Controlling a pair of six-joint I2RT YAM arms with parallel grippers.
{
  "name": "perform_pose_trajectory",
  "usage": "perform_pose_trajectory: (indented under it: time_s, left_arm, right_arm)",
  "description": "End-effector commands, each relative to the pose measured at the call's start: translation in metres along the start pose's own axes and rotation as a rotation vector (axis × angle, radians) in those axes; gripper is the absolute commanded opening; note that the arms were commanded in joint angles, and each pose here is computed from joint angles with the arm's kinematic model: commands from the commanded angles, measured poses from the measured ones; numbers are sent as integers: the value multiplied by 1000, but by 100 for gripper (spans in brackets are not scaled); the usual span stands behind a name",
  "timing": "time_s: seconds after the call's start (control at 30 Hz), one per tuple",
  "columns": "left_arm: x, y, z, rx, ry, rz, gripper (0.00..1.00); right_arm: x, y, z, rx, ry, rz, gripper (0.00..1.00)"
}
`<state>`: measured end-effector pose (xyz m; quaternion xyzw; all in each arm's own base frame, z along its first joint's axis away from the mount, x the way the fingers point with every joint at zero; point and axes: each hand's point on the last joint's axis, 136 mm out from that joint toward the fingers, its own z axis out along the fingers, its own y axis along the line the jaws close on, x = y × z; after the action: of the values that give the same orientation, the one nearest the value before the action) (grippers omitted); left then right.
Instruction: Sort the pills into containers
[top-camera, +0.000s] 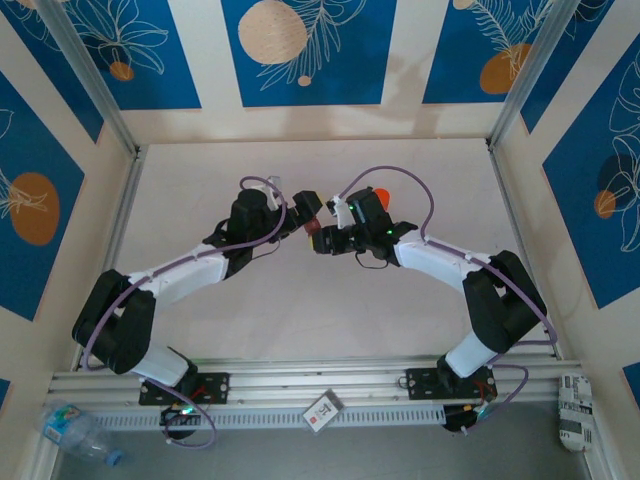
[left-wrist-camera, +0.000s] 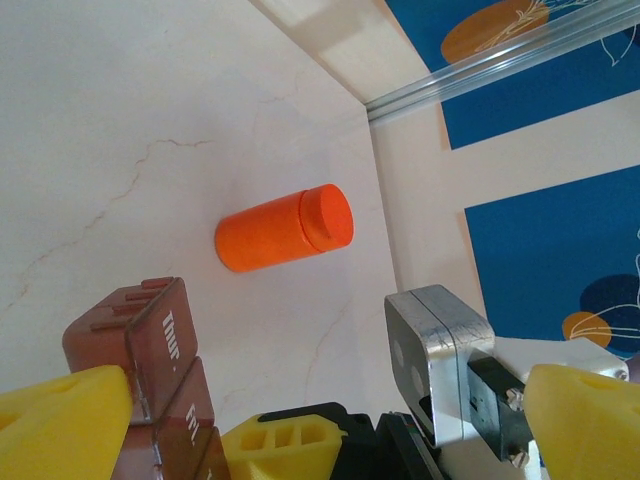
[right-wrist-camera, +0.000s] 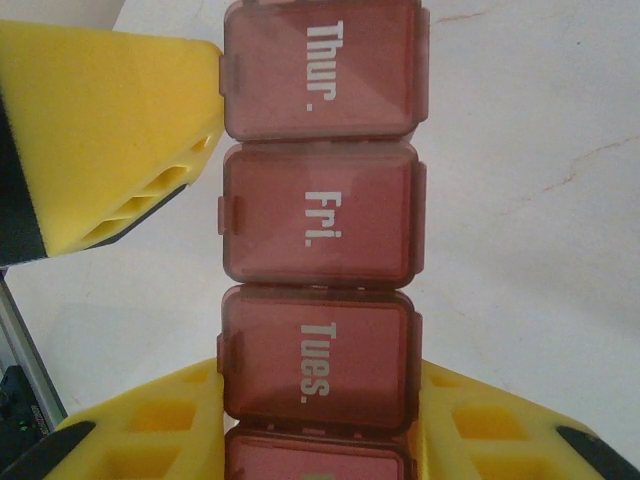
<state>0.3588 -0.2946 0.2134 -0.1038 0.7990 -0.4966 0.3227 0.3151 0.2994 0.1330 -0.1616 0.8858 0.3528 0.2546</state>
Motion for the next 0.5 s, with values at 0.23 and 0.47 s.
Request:
perform_pose_trajectory:
  time_s: [0.23,0.47]
  left_arm:
    - [0,-54,1,144,-3,-2,100]
    - [-6,-62,-5,146,-30,15,100]
  right_arm:
    - [8,3,9,-22,24,-2,25]
    - [9,0,10,-16,27,3,25]
